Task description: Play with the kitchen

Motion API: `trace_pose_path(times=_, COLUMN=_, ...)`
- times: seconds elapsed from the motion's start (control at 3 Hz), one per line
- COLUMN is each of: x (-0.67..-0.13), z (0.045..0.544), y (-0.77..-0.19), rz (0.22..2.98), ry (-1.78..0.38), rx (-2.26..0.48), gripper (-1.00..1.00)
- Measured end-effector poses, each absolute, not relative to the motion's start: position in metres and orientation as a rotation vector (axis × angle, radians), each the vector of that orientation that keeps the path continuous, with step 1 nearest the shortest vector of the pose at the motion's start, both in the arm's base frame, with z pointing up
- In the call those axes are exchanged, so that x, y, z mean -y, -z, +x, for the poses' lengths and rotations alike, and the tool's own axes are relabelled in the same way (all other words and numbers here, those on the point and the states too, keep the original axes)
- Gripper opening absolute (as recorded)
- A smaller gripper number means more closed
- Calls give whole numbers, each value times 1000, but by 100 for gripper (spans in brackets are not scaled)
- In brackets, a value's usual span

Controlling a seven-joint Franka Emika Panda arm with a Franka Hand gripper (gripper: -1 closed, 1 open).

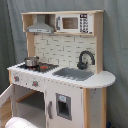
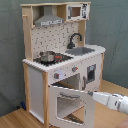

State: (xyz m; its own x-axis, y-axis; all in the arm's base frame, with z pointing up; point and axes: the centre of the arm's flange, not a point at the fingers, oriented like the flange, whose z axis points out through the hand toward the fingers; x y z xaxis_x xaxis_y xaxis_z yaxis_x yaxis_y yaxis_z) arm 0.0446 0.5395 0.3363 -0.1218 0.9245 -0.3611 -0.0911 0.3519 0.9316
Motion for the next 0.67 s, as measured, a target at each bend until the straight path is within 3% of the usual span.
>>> trace_pose_path(times=0.67, x=-561, z=58, y=-319, rz=921, ry=-1166, rx=-1359, gripper=100)
